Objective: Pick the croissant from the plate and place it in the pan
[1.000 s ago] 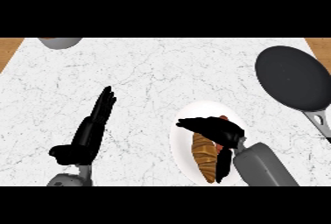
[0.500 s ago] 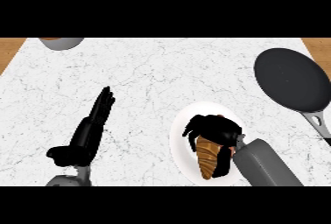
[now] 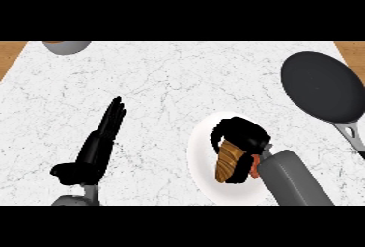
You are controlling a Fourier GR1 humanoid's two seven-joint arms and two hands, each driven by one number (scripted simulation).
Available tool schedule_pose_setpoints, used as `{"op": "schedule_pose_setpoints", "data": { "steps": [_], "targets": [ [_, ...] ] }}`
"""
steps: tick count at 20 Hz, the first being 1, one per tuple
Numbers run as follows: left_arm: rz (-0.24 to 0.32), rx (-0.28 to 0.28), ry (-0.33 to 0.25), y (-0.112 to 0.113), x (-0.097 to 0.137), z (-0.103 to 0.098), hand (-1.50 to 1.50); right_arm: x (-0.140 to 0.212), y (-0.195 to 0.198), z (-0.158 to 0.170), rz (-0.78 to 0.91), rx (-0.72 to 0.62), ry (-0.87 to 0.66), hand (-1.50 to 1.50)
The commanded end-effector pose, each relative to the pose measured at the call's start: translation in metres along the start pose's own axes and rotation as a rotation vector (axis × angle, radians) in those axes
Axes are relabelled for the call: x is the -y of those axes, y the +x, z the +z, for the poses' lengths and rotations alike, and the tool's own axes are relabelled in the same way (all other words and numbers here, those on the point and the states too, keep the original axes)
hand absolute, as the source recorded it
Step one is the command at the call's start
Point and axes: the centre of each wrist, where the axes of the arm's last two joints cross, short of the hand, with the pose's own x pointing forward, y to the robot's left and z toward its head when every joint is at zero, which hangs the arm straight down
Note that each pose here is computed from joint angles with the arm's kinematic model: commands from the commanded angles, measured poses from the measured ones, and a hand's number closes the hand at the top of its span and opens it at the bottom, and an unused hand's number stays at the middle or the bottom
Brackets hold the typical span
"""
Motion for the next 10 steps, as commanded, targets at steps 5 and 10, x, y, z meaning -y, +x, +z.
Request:
{"op": "schedule_pose_setpoints", "data": {
  "steps": [5,10],
  "targets": [
    [-0.001,0.006,0.028,-0.002,0.002,0.004,0.0,0.041,-0.014,0.001,-0.061,-0.698,-0.438,1.5],
    [-0.001,0.001,0.018,0.001,-0.004,0.006,0.0,0.09,0.035,-0.013,0.072,-0.808,-0.757,1.5]
  ]
}}
